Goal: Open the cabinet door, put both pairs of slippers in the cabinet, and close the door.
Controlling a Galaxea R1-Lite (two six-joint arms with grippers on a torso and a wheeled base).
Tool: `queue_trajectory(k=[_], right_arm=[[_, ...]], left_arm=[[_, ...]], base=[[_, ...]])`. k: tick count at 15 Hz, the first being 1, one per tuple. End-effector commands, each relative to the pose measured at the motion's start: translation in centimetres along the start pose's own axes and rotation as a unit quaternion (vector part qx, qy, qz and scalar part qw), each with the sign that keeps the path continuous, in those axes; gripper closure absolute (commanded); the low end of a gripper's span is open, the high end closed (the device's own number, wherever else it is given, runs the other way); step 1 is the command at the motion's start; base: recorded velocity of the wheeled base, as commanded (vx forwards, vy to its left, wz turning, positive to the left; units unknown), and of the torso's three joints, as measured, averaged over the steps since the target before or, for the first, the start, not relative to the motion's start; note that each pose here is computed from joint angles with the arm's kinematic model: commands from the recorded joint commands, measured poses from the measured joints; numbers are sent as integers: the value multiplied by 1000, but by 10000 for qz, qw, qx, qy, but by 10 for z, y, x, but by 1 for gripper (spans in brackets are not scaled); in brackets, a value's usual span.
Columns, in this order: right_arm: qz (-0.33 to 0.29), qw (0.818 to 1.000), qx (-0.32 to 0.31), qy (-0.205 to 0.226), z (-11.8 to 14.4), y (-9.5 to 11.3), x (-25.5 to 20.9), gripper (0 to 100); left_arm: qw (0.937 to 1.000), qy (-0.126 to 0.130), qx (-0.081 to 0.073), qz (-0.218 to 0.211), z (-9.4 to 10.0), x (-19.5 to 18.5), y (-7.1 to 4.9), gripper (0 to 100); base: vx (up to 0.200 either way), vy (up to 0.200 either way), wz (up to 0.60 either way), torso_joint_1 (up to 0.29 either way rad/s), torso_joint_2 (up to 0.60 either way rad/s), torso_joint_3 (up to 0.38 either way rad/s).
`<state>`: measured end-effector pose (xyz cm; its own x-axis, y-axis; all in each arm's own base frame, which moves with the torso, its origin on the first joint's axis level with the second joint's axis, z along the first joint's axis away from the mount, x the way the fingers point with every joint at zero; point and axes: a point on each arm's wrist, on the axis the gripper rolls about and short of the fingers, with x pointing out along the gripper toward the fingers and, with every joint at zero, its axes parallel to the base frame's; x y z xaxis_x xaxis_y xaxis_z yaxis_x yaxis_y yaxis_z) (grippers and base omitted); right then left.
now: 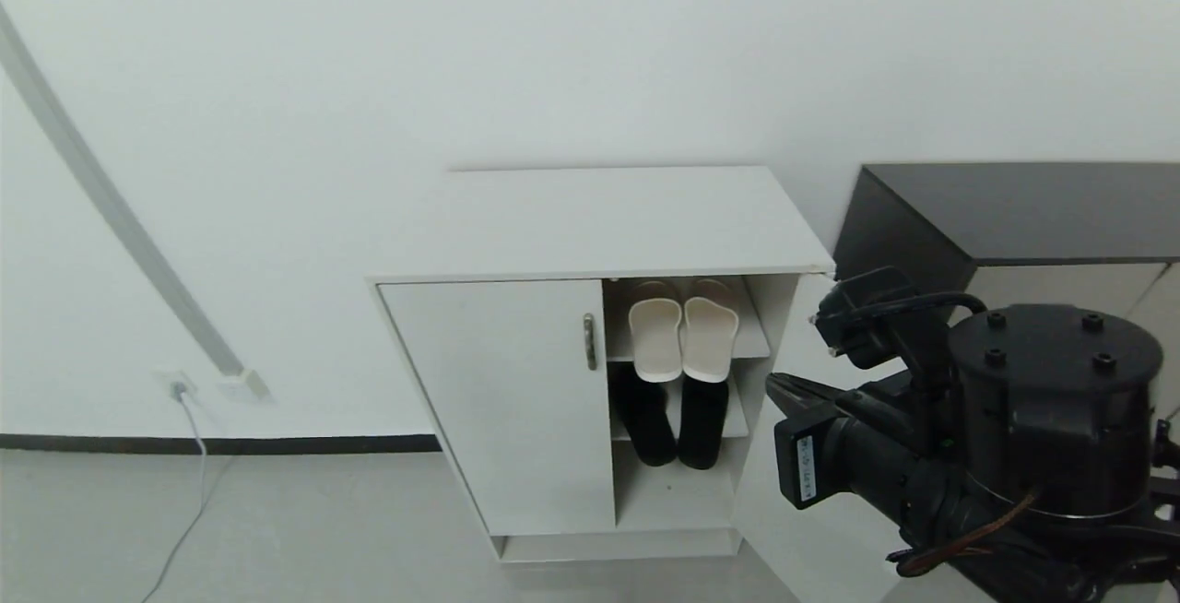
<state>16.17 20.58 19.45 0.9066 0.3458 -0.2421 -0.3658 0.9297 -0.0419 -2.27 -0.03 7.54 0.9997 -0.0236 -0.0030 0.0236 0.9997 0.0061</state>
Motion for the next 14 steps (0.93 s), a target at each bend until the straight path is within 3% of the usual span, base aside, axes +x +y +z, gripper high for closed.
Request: queue_trajectory(k=[1, 5, 9, 14], right_arm=[[-3, 10000, 0, 1, 0, 0, 0, 100], [-17, 10000, 8, -4, 0, -1, 0, 100], [-152, 9998, 89, -6, 3, -12, 8, 100], [-315, 9991, 227, -139, 12, -21, 16, 100]], left_arm=[[10000, -7, -8, 11, 0, 0, 0, 100], [10000, -7, 0, 11, 0, 0, 0, 100], [10000, -7, 0, 11, 0, 0, 0, 100], [10000, -7, 0, 11, 0, 0, 0, 100]], base=[[0, 0, -600, 27, 2, -2], [0, 0, -600, 4, 1, 1], [0, 0, 0, 0, 0, 0], [-160, 0, 0, 4, 4, 0]])
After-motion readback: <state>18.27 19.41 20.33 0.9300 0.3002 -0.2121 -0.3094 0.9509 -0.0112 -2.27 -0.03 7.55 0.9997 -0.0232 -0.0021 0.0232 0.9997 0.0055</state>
